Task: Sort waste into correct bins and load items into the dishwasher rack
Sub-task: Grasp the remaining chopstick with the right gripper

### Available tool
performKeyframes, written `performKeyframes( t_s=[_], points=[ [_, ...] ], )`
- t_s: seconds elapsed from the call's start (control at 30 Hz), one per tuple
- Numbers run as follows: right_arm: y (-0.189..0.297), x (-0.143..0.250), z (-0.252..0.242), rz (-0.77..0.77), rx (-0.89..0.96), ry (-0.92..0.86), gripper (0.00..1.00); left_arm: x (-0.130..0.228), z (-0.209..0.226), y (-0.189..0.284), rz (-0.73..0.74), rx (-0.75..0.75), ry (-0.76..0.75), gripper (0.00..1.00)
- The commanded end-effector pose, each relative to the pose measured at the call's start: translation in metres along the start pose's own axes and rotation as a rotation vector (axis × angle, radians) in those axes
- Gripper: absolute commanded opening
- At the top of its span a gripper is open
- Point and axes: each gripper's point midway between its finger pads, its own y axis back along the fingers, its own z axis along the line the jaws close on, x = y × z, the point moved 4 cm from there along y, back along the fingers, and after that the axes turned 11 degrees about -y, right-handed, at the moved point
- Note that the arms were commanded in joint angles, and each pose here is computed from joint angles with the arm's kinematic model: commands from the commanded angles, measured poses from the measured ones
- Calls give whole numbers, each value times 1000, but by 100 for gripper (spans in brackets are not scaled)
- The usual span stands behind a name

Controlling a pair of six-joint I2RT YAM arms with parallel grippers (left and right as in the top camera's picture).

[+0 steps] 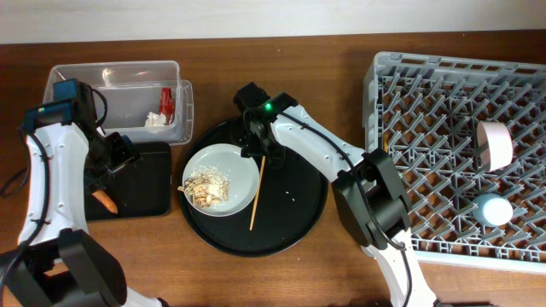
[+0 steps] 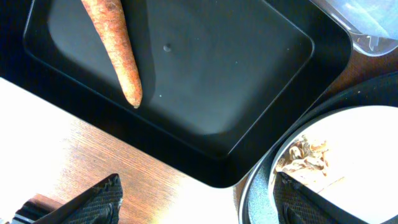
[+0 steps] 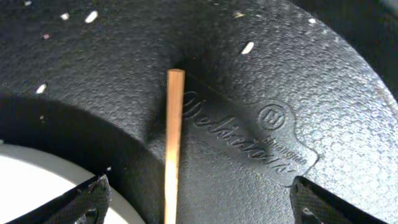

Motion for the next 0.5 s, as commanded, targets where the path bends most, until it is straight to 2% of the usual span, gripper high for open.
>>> performKeyframes(
  t_s=[0.0,0.1,0.2,0.27,0.3,0.37,0.47],
  points=[
    [-22,5,-7,9,63,-27,90,-2,2,4,-15,-12,-15,77],
    [-26,11,-17,37,117,-56,83,-2,2,4,-15,-12,-15,77],
    [-26,14,-22,48,144,-53,65,-2,2,4,-15,-12,-15,77],
    [-25,15,-23,56,148,-45,27,-1,2,4,-14,-12,-15,77],
    [-25,15,-23,56,148,-45,20,-1,2,4,-14,-12,-15,77],
    [-25,10,-27,56,149,-57,11,-1,2,4,-14,-12,-15,77],
    [-26,-2,-38,70,152,-44,8,-1,2,4,-14,-12,-15,77]
  ],
)
